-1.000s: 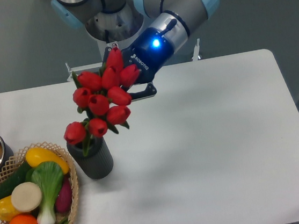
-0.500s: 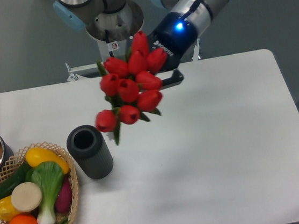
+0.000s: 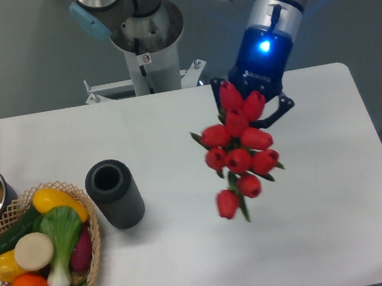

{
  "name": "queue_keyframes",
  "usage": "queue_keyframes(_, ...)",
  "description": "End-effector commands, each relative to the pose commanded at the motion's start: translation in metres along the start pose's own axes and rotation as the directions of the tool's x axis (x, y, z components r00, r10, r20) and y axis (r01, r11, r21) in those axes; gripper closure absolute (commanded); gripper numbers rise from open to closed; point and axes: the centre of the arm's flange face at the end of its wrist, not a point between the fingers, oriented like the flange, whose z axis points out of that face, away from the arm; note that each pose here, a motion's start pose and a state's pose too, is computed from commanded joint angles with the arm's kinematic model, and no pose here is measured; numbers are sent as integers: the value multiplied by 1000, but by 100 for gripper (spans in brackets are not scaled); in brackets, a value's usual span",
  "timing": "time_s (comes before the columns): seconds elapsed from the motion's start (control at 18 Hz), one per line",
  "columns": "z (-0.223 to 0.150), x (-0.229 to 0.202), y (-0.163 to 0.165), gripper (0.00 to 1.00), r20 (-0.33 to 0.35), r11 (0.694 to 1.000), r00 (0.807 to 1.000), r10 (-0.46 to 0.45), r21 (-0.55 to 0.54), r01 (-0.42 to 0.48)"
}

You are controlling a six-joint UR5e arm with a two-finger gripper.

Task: Pick up the flowers from the vase
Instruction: 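Carry the tulip bunch away from the vase over the open table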

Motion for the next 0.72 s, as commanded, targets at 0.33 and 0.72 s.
queue_keyframes(0.33, 8, -19, 41, 100, 123, 962, 992, 18, -272, 16)
queue_keyframes(0.72, 16, -38, 60, 100, 123, 875, 987, 108, -482, -36)
